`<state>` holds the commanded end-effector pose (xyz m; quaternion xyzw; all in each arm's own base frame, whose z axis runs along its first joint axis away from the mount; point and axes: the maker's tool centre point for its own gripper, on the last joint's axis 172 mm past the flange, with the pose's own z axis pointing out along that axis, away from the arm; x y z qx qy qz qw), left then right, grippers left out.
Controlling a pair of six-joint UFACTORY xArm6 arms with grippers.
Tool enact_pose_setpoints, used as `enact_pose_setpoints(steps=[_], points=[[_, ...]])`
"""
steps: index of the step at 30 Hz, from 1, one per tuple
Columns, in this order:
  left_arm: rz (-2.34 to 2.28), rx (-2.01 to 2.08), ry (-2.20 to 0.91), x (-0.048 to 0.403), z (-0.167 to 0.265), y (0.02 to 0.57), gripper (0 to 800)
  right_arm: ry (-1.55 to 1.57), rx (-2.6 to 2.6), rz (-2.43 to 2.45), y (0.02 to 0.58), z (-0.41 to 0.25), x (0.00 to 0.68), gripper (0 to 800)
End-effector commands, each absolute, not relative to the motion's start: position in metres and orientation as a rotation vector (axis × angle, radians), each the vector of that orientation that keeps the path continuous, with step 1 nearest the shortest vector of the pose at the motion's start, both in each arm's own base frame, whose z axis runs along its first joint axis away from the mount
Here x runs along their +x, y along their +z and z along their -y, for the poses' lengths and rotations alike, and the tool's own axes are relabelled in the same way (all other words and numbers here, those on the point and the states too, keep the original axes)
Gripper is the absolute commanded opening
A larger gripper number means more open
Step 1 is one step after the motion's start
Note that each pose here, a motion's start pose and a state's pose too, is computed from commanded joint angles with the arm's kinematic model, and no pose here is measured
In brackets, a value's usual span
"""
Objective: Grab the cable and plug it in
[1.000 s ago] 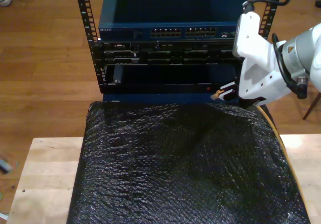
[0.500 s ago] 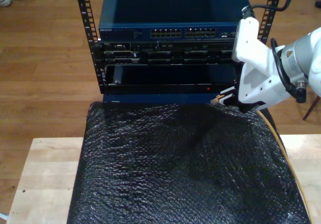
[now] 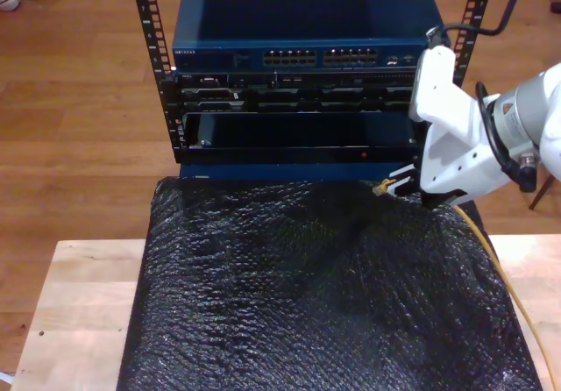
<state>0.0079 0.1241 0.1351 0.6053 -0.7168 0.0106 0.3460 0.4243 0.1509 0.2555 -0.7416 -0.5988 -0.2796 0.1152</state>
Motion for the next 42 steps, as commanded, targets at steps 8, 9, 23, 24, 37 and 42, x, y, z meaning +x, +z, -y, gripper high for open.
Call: enact_pose_setpoints(steps=[8, 9, 23, 24, 37, 42], points=[[1.884, 1.572, 0.093, -0.007, -0.12, 0.114, 800, -0.812, -2.174, 1.755, 0.253, -0.151, 0.423, 2], [1.892, 1.56, 0.113, -0.01, -0.117, 0.11, 800, -0.808, -2.174, 1.754, 0.252, -0.15, 0.422, 2], [2.043, 1.491, 0.221, -0.014, -0.118, 0.083, 800, -0.776, -2.177, 1.742, 0.238, -0.149, 0.414, 2], [2.05, 1.507, 0.224, -0.014, -0.12, 0.081, 800, -0.772, -2.177, 1.741, 0.237, -0.149, 0.413, 2], [2.149, 1.605, 0.298, 0.0, -0.117, 0.04, 800, -0.738, -2.205, 1.705, 0.222, -0.138, 0.406, 2], [2.162, 1.632, 0.314, 0.005, -0.119, 0.037, 800, -0.722, -2.205, 1.704, 0.215, -0.137, 0.402, 2]])
